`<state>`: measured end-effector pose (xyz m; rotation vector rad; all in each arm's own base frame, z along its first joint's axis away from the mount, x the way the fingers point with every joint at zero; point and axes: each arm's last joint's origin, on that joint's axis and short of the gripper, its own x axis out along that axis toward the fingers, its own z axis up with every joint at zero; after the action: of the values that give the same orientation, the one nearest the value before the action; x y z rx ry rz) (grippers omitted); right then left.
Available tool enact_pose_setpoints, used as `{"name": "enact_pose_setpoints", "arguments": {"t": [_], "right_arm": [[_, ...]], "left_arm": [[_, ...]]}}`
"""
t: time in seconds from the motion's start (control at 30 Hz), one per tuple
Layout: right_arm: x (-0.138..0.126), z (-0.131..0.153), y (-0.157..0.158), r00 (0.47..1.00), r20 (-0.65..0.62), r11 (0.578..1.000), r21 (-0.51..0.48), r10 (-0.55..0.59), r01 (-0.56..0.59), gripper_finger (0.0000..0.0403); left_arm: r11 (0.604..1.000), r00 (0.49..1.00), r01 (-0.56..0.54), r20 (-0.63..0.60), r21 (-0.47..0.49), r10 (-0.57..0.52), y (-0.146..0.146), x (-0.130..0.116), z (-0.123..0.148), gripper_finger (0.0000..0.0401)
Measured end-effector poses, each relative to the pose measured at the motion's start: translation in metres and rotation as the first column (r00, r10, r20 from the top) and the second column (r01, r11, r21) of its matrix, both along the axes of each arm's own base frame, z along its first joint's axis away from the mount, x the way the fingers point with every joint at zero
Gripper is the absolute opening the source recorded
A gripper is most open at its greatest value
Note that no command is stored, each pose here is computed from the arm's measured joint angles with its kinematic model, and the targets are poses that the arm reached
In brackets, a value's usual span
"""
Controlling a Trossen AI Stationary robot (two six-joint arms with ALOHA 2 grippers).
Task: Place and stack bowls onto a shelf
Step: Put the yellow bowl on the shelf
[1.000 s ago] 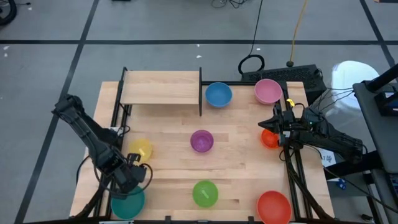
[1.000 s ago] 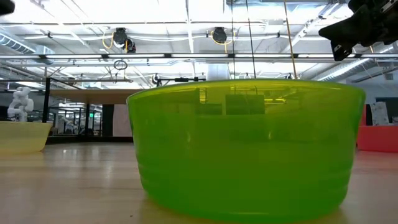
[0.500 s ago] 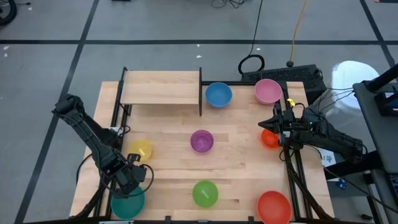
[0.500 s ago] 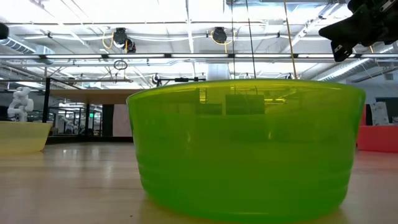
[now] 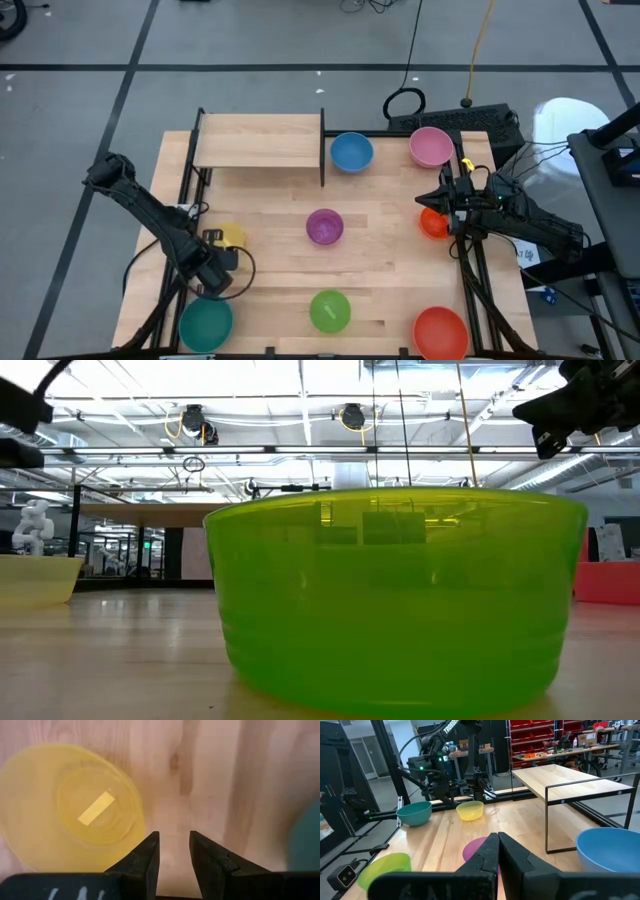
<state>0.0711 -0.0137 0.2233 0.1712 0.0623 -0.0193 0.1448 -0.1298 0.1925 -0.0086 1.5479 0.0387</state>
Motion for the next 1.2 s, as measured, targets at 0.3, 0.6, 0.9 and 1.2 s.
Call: {"name": "enact_pose_setpoints", "arguments": {"t": [0.3,0.6,0.9,1.2], "right_arm": [[0.000,0.000,0.000,1.000,0.000,1.000,0.019,-0.001,0.001,0.0000],[0.000,-0.001,0.000,1.000,-0.006,1.000,-0.012,0.000,0.000,0.0000],[0.000,-0.001,0.000,1.000,-0.007,1.000,-0.012,0.000,0.000,0.0000],[0.000,-0.001,0.000,1.000,-0.007,1.000,-0.012,0.000,0.000,0.0000]], "left_arm": [[0.999,0.999,0.031,0.005,0.008,-0.031,0.002,0.001,-0.001,0.0111],[0.998,0.999,0.039,0.031,0.041,-0.041,0.003,0.002,-0.001,0.0111],[0.997,1.000,0.011,-0.014,0.078,-0.010,0.011,-0.008,-0.022,0.0111],[0.997,1.000,-0.025,-0.005,0.072,0.026,0.017,-0.014,-0.043,0.0108]]}}
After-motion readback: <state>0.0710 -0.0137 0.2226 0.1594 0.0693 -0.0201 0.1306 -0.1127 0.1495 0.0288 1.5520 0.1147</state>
